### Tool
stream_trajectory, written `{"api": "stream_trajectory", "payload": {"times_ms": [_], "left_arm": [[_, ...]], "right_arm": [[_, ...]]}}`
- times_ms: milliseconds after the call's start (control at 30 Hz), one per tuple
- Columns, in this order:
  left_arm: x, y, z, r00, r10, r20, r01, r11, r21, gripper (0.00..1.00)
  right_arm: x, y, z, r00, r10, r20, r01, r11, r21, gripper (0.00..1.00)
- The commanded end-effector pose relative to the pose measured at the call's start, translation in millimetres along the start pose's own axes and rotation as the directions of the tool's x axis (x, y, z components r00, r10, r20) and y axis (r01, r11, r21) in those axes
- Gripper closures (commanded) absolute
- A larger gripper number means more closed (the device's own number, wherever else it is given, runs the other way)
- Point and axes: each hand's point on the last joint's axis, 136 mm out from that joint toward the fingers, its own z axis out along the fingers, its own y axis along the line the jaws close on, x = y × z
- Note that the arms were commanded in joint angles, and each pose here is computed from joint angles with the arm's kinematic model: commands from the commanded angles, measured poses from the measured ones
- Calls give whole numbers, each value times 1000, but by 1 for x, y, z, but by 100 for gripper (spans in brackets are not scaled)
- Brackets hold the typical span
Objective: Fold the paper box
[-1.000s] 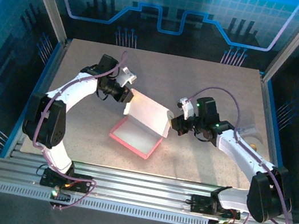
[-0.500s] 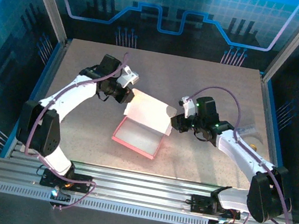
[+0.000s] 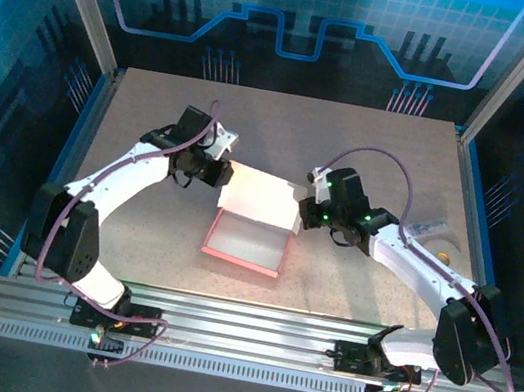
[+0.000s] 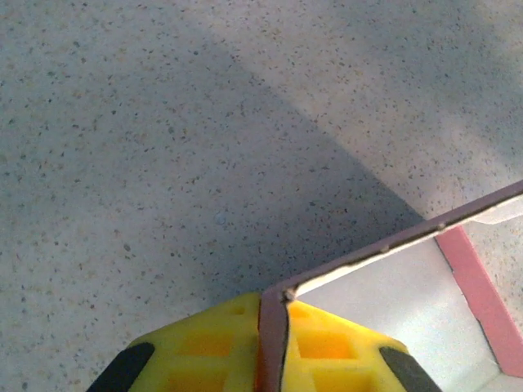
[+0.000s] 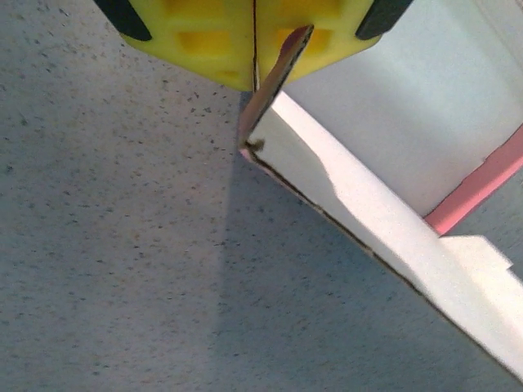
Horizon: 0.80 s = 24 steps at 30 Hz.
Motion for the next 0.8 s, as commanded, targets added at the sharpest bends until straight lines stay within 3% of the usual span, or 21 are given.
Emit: {"api": "stream_trajectory", "payload": {"times_ms": [0,233,467,767], "left_arm": [[-11,-6,-10,992,-68,103,74,996,-57,87],[-16,-7,-26,960,-118,253,164,972,-169,87],[-14,5,-27,900,-194,391,289,936,-200,88],[-13,4,-19,851,-225,474,353,914,-200,87]], "right_arm": [[-32,-4,-15,992,47,115,-60,992,109,92],[-43,-14,-13,974,108,199,-151,965,215,93],[-53,-8,-7,945,131,299,-202,955,217,92],[-56,7,7,920,119,374,-210,954,214,92]]}}
